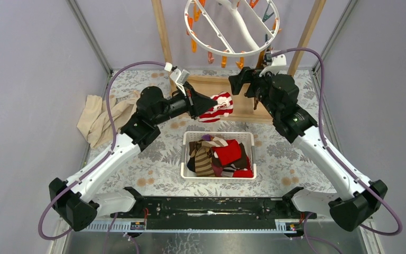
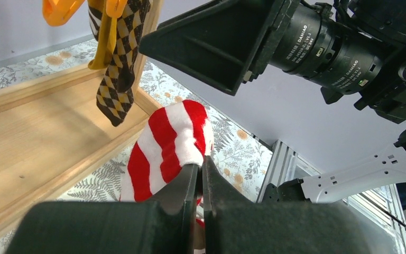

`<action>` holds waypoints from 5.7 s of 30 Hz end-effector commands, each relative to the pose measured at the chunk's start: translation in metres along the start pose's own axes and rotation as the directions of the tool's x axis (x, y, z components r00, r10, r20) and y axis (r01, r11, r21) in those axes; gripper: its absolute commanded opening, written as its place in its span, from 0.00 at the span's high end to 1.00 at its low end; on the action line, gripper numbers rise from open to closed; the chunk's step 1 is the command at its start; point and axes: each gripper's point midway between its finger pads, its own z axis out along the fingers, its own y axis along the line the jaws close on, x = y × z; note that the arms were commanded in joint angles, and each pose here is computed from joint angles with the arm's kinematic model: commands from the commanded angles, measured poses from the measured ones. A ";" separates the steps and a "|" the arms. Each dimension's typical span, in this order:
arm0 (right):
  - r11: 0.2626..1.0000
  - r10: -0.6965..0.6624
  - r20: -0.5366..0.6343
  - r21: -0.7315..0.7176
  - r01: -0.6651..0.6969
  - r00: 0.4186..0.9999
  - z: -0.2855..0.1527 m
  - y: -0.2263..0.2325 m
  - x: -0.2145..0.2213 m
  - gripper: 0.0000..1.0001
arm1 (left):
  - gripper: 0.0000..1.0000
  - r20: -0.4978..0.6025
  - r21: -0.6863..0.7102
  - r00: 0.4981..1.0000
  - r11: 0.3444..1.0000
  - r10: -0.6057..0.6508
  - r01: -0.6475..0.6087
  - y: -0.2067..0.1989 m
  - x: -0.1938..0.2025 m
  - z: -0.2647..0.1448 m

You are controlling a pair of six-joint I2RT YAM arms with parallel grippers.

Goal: Remove the socks clipped to the hanger
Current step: Place the sock in the bin.

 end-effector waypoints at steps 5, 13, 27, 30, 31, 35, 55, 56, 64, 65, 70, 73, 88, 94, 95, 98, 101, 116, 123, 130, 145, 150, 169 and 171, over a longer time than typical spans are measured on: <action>0.999 0.049 -0.043 0.018 -0.048 0.998 -0.032 -0.008 0.009 0.00 | 0.92 -0.025 0.017 1.000 1.000 0.016 -0.015 -0.022 -0.010 -0.015; 0.997 0.074 -0.086 0.006 -0.074 0.994 -0.047 -0.008 0.023 0.00 | 0.92 -0.080 -0.011 0.997 1.000 -0.005 0.004 -0.024 0.001 -0.024; 0.998 0.060 -0.087 0.037 -0.057 0.994 -0.069 -0.018 0.024 0.00 | 0.91 -0.246 -0.041 0.964 0.994 -0.104 0.097 -0.021 0.042 -0.016; 0.998 0.059 -0.090 0.037 -0.056 0.994 -0.071 -0.018 0.026 0.00 | 0.90 -0.284 -0.057 0.949 0.990 -0.137 0.126 -0.017 0.057 -0.014; 0.998 0.060 -0.091 0.037 -0.057 0.994 -0.071 -0.018 0.026 0.00 | 0.91 -0.296 -0.063 0.944 0.989 -0.148 0.135 -0.016 0.062 -0.013; 0.998 0.057 -0.096 0.040 -0.053 0.994 -0.072 -0.020 0.028 0.00 | 0.89 -0.346 -0.103 0.919 0.981 -0.188 0.162 -0.011 0.087 -0.016; 0.999 0.042 -0.208 0.009 -0.041 0.977 -0.086 -0.019 0.060 0.00 | 0.68 -0.481 -0.398 0.779 0.892 -0.403 0.215 0.046 0.224 -0.068; 0.999 0.041 -0.225 -0.004 -0.043 0.974 -0.087 -0.017 0.064 0.00 | 0.64 -0.484 -0.399 0.777 0.892 -0.403 0.214 0.046 0.224 -0.067; 0.985 0.027 -0.425 -0.143 -0.096 0.905 -0.090 0.007 0.113 0.06 | 0.01 -0.468 -0.341 0.823 0.925 -0.323 0.169 0.030 0.179 -0.055; 0.983 0.026 -0.453 -0.151 -0.106 0.891 -0.090 0.010 0.121 0.06 | 0.01 -0.462 -0.333 0.831 0.929 -0.309 0.161 0.028 0.170 -0.053; 0.983 -0.033 -0.560 -0.169 -0.075 0.828 -0.092 0.029 0.163 0.09 | 0.01 -0.417 -0.330 0.866 0.934 -0.275 0.137 0.020 0.141 -0.054; 0.987 -0.044 -0.587 -0.149 -0.054 0.808 -0.096 0.033 0.181 0.10 | 0.01 -0.381 -0.356 0.888 0.927 -0.258 0.117 0.021 0.127 -0.060; 0.976 -0.114 -0.786 0.027 0.217 0.608 -0.102 0.020 0.331 0.13 | 0.01 -0.352 -0.421 0.866 0.886 -0.356 0.193 0.011 0.154 -0.120; 0.958 -0.121 -0.849 0.035 0.284 0.514 -0.120 0.011 0.393 0.13 | 0.01 -0.350 -0.415 0.869 0.889 -0.350 0.191 0.009 0.154 -0.125; 0.957 -0.123 -0.855 0.033 0.289 0.504 -0.122 0.012 0.398 0.13 | 0.01 -0.350 -0.414 0.870 0.890 -0.347 0.189 0.009 0.153 -0.125; 0.955 -0.136 -0.854 0.021 0.296 0.502 -0.123 0.018 0.398 0.12 | 0.01 -0.349 -0.409 0.874 0.894 -0.338 0.183 0.009 0.151 -0.124; 0.957 -0.153 -0.831 0.011 0.290 0.535 -0.118 0.030 0.371 0.12 | 0.01 -0.337 -0.402 0.885 0.899 -0.320 0.172 0.008 0.145 -0.124; 0.972 -0.230 -0.713 -0.205 0.117 0.662 -0.122 0.103 0.232 0.07 | 0.01 -0.275 -0.361 0.927 0.921 -0.256 0.147 -0.001 0.115 -0.124; 0.972 -0.213 -0.700 -0.223 0.075 0.682 -0.142 0.099 0.213 0.05 | 0.01 -0.315 -0.301 0.917 0.942 -0.246 0.149 -0.012 0.124 -0.129; 0.992 -0.116 -0.583 -0.101 0.069 0.804 -0.140 0.077 0.165 0.03 | 0.01 -0.286 -0.326 0.930 0.936 -0.232 0.133 -0.009 0.117 -0.136; 0.983 0.178 -0.370 0.017 -0.184 0.912 -0.087 -0.014 0.100 0.03 | 0.01 -0.311 -0.335 0.920 0.933 -0.240 0.131 0.005 0.120 -0.098; 0.978 0.203 -0.359 0.039 -0.203 0.911 -0.074 -0.040 0.095 0.04 | 0.01 -0.277 -0.373 0.936 0.922 -0.219 0.106 0.020 0.108 -0.075; 0.937 0.339 -0.268 0.187 -0.296 0.902 -0.062 -0.123 0.100 0.07 | 0.02 -0.299 -0.398 0.933 0.915 -0.197 0.066 0.041 0.111 -0.044; 0.935 0.343 -0.247 0.180 -0.305 0.906 -0.058 -0.125 0.097 0.10 | 0.02 -0.300 -0.393 0.933 0.917 -0.199 0.069 0.042 0.112 -0.042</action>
